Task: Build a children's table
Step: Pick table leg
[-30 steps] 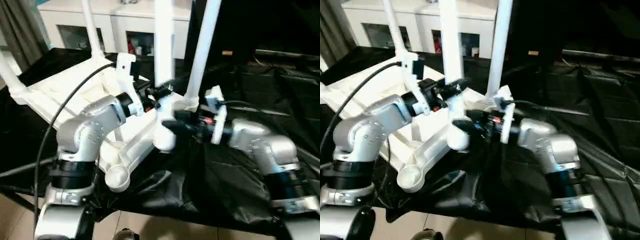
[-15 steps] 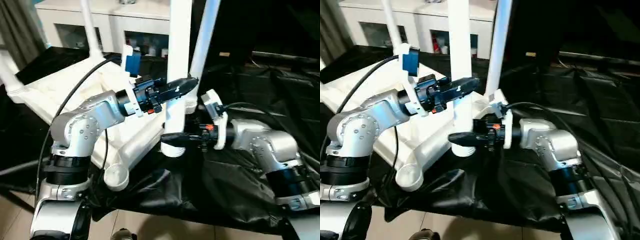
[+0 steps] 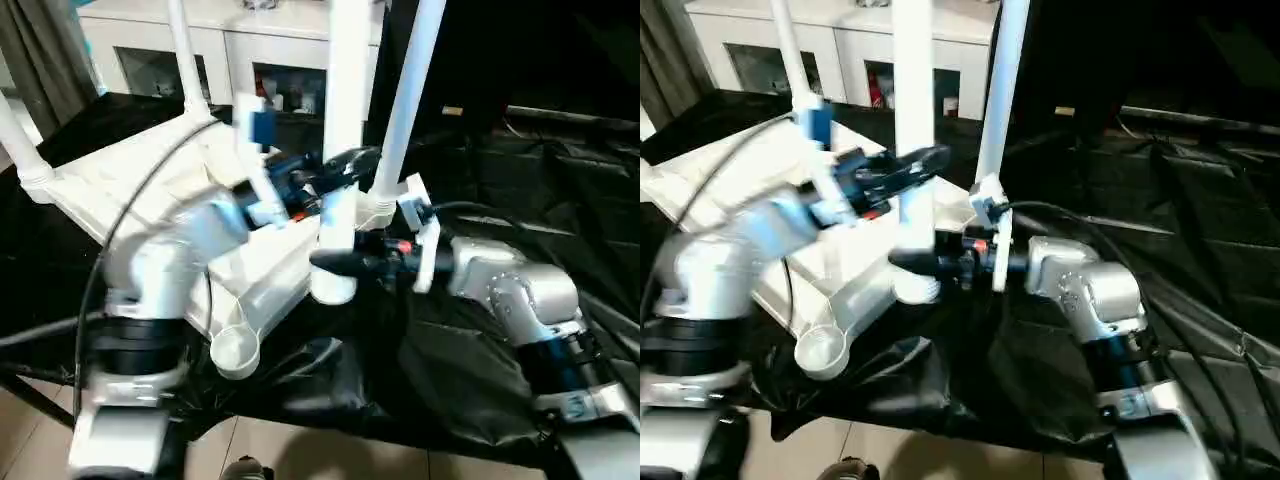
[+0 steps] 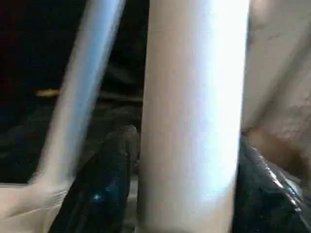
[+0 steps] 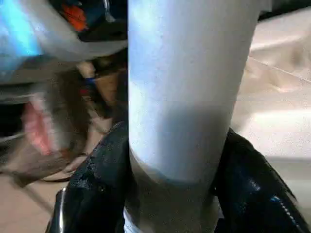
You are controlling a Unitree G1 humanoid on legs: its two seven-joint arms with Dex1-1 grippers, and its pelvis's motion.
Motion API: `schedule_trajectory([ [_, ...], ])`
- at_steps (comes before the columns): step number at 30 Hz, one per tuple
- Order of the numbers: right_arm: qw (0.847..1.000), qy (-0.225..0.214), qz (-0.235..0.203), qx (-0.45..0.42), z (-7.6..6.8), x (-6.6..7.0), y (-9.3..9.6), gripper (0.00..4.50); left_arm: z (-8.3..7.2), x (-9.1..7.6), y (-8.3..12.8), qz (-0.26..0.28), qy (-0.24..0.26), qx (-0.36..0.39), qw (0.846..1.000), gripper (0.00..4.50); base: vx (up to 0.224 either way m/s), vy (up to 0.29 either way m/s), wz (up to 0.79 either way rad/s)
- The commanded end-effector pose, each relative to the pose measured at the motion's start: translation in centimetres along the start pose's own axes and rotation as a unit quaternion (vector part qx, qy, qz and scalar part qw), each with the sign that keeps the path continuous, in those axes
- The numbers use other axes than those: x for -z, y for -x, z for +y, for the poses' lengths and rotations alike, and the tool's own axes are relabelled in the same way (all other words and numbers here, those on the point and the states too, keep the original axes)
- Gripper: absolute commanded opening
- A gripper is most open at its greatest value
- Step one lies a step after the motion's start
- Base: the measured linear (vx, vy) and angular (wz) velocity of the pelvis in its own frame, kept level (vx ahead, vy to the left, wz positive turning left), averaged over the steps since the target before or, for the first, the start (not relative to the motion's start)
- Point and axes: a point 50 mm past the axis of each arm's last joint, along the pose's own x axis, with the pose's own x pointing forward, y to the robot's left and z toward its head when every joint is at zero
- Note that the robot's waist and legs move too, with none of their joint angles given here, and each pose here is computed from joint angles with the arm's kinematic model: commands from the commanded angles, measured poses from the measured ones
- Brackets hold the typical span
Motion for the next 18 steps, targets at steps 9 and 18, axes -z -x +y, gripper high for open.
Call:
schedule_trajectory([
  [9,0.995,0.062,-0.021,0.072,0.6,-1.2,-1.7,1.99,1.3,0.3,-0.3,-0.022,-0.003,-0.194,0.981,2.43,0.000,0.000,0.00],
  [18,0.993,0.068,-0.027,0.093,0.6,-1.1,-1.8,1.97,0.4,-0.3,-0.5,-0.043,-0.010,-0.143,0.989,1.91,0.000,0.000,0.00],
])
